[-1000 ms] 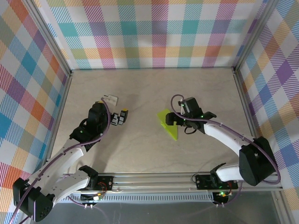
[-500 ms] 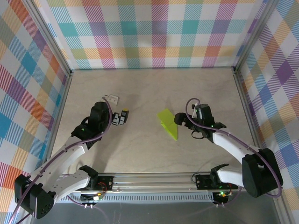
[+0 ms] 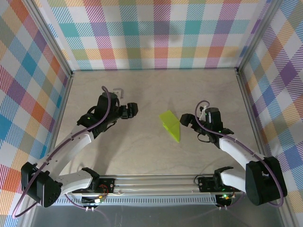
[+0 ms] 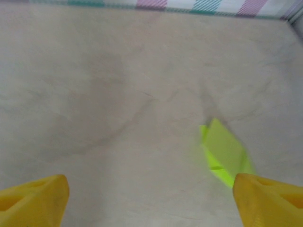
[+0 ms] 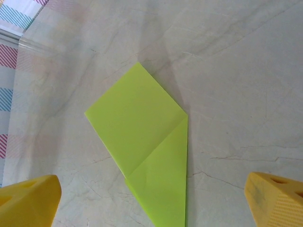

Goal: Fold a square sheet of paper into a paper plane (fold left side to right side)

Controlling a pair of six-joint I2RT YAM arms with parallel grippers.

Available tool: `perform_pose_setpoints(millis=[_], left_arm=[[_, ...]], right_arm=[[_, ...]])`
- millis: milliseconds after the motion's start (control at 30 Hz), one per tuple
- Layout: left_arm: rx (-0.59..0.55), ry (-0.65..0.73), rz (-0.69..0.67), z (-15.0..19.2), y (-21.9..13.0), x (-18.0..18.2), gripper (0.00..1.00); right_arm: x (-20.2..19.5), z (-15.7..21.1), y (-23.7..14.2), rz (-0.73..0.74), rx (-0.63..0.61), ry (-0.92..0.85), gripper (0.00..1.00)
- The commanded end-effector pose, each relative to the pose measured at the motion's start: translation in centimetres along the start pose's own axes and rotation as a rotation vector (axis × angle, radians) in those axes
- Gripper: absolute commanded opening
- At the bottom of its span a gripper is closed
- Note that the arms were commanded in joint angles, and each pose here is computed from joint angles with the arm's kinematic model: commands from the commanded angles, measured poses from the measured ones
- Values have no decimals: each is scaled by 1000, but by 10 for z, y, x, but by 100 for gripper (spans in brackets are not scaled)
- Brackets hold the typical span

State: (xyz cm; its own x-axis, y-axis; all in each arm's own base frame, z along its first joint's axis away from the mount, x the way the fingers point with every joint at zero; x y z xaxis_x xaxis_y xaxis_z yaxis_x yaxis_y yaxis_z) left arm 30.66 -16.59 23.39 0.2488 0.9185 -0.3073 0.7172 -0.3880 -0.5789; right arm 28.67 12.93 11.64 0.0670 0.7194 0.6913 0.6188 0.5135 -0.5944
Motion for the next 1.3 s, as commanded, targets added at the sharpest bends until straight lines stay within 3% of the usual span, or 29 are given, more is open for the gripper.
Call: perform_pose_setpoints(millis=[0,200,400,1067,1267], left_arm=[[27,-272,138,17,24,-21,81],[46,-368,200,48,66,-49,77],[140,-364,252,67,101,-80,73],[209,-416,290,101,186,-101,58],[225,-422,312,104,197,-107,47]], right_arm=[[8,-4,-5,-59,-16,18,99],[8,-8,-13,-43,-26,-11,99],[11,-9,-17,-64,-28,-2,99],[5,-11,-20,0,-11,-29,99],[5,-12,-22,-1,-15,-37,99]])
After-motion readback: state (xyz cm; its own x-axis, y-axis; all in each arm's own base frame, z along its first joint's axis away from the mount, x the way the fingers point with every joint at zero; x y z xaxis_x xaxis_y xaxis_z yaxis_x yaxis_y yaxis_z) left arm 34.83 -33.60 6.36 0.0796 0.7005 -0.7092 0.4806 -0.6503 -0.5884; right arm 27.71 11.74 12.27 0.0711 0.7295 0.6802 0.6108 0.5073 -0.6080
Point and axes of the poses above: each hand's point on the last joint's axis, 136 mm out from that joint toward the fingers, its own y axis out along the fingers, its own x axis along the line the jaws close on, z = x × y, the point moved 2 cm from there along -y, back along the fingers, and after that the axes turned 7 degrees about y, right-handed, at the moved point
